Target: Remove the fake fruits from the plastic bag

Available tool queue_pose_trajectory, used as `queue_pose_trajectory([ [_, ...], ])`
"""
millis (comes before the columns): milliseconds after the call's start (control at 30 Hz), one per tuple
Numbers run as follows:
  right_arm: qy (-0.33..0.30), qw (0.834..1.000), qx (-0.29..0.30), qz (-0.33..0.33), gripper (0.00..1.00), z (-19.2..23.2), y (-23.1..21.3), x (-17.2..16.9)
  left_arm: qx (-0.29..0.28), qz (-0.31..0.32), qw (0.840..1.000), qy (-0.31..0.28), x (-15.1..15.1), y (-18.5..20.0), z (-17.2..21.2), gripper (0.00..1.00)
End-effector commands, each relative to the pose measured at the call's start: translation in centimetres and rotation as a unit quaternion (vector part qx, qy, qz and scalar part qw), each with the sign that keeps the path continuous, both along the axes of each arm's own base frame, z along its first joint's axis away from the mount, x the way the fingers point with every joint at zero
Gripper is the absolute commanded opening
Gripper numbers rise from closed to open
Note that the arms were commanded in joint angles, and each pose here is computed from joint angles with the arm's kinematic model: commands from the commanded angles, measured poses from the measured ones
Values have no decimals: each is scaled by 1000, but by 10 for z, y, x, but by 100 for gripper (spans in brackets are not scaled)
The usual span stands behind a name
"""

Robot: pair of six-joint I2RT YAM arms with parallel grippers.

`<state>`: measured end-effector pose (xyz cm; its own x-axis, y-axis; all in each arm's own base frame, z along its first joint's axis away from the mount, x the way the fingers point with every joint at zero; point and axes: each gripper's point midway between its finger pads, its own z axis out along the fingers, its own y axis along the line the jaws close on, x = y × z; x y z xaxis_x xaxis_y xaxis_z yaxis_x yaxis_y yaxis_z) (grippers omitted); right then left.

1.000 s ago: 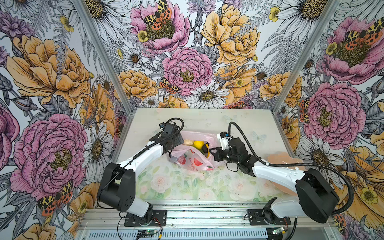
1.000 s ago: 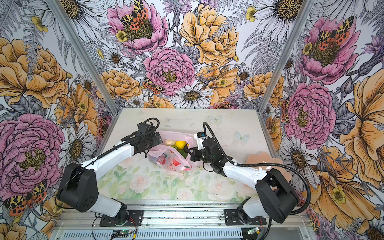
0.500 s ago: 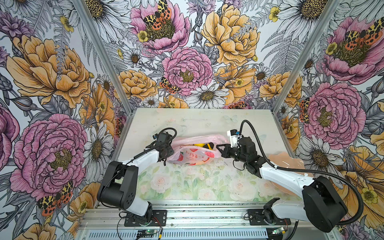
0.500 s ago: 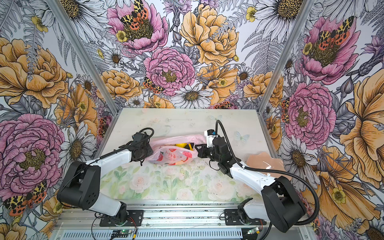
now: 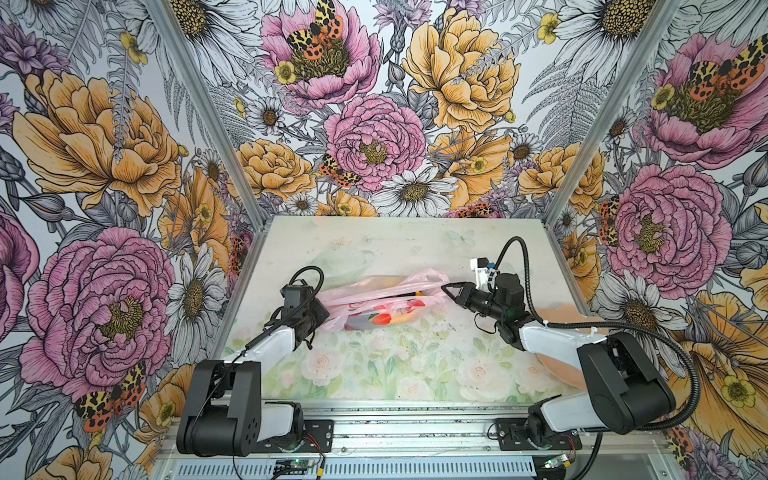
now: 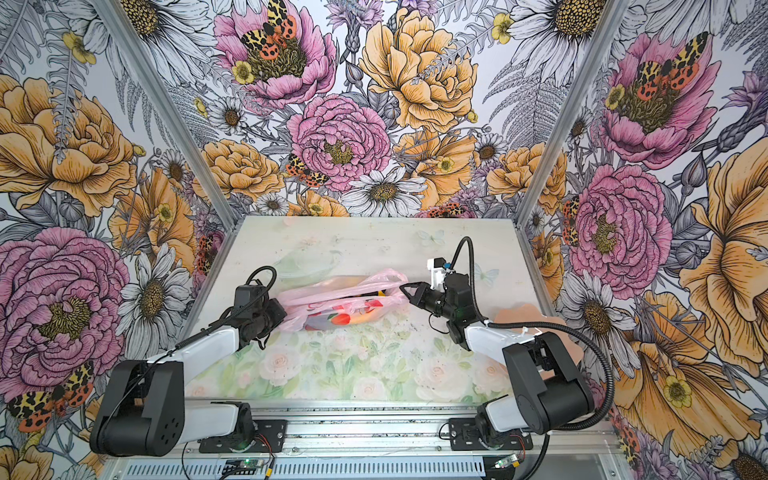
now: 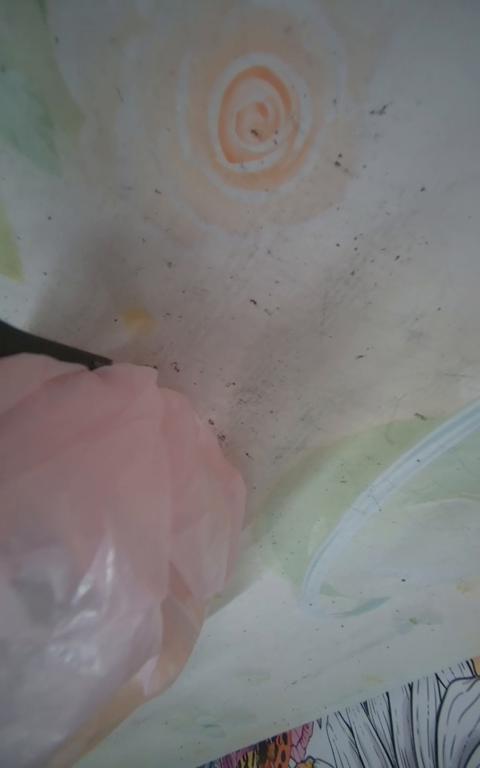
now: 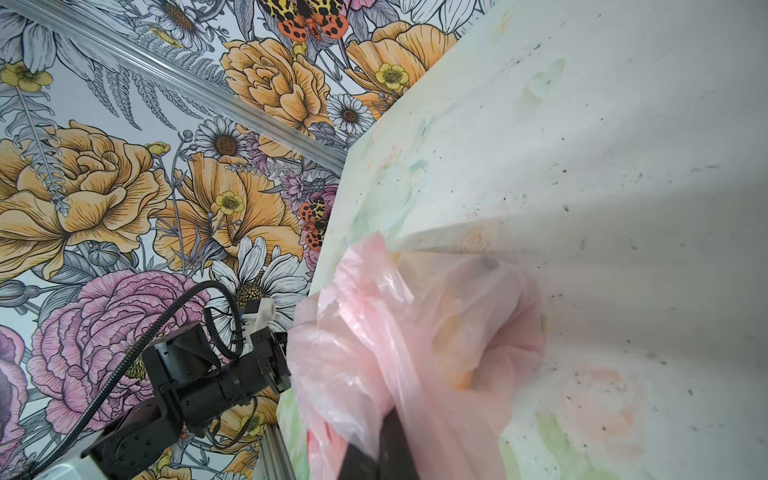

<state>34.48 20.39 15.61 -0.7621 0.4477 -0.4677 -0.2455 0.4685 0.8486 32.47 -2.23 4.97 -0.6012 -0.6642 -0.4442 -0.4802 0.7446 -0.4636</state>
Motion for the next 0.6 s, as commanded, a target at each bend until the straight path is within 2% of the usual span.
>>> queue_pose_trajectory([
  [0,-34,998,19,-43,0,13,-20,13,10,43,999,6,1,24,-9,0],
  [100,-25,998,24,-51,0,5,-28,13,-8,40,999,6,2,22,-14,0],
  [200,-26,999,13,-33,0,2,-18,10,23,-17,1000,5,8,-1,-5,3],
  [267,-31,999,-4,-17,0,4,-7,7,52,-43,998,3,9,-16,6,20],
  [333,-36,999,-21,-8,0,5,1,3,69,-51,996,-16,8,-24,21,52],
  [367,-36,999,-29,-9,0,5,2,3,76,-50,996,-23,6,-26,27,60],
  [500,-32,996,-86,-4,0,-8,9,-6,110,-29,993,-29,-5,-22,51,85],
  [567,-28,993,-110,4,0,-18,13,-13,110,-25,993,-23,-11,-23,56,91],
])
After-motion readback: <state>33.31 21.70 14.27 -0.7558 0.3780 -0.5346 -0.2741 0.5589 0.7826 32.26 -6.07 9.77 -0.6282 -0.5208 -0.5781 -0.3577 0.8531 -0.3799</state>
